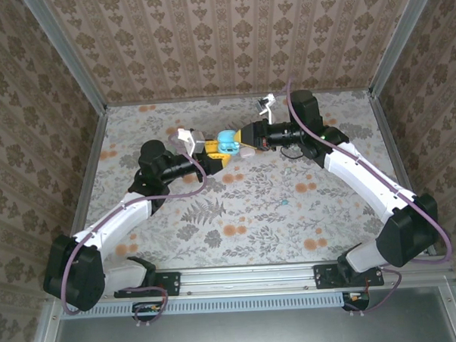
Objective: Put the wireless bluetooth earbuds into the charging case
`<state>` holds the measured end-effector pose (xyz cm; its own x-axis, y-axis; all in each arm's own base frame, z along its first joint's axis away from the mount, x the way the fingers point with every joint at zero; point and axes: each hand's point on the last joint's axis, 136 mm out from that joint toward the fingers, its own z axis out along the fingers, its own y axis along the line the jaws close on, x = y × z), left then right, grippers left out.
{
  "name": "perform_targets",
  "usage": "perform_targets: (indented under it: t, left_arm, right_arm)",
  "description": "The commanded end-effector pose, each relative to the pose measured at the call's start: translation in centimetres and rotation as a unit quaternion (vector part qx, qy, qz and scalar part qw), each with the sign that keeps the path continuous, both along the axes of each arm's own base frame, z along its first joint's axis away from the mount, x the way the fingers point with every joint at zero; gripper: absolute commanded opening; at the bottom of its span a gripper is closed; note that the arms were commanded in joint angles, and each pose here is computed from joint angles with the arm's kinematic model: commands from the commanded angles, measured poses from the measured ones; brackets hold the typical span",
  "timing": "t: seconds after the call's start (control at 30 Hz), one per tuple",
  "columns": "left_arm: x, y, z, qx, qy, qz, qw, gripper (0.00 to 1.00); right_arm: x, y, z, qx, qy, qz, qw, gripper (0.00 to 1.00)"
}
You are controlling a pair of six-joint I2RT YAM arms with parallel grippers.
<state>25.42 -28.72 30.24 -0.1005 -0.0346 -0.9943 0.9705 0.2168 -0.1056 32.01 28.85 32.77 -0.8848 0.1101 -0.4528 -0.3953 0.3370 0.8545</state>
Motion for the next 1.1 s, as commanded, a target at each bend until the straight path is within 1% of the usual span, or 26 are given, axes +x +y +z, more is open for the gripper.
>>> perform_targets:
  t: [0.0, 0.37, 0.57, 0.9, 1.07]
  left_arm:
    - [-0.7, -0.4, 3.0, -0.024, -0.036, -0.018, 0.999, 0.27]
    - [-0.4, -0.3, 3.3, -0.033, -0.036, -0.004, 0.999, 0.27]
    - [-0.4, -0.3, 3.5, -0.036, -0.038, -0.003, 0.999, 0.27]
    - [-0.5, -0.3, 3.6, -0.04, -0.039, -0.003, 0.998, 0.27]
    - [-0.5, -0.2, 3.5, -0.039, -0.039, -0.002, 0.998, 0.27]
  right_arm:
    - [0.3, 0.3, 0.2, -0.004, -0.008, -0.001, 1.0, 0.24]
    - [0.0, 0.6, -0.1, -0.006, -0.003, -0.001, 1.0, 0.24]
    - [0.2, 0.4, -1.2, -0.029, 0.003, -0.01, 1.0, 0.25]
    - [0.3, 0.0, -1.0, -0.043, -0.002, -0.023, 0.999, 0.34]
    - [0.4, -0.3, -0.5, -0.046, -0.008, -0.032, 0.998, 0.4]
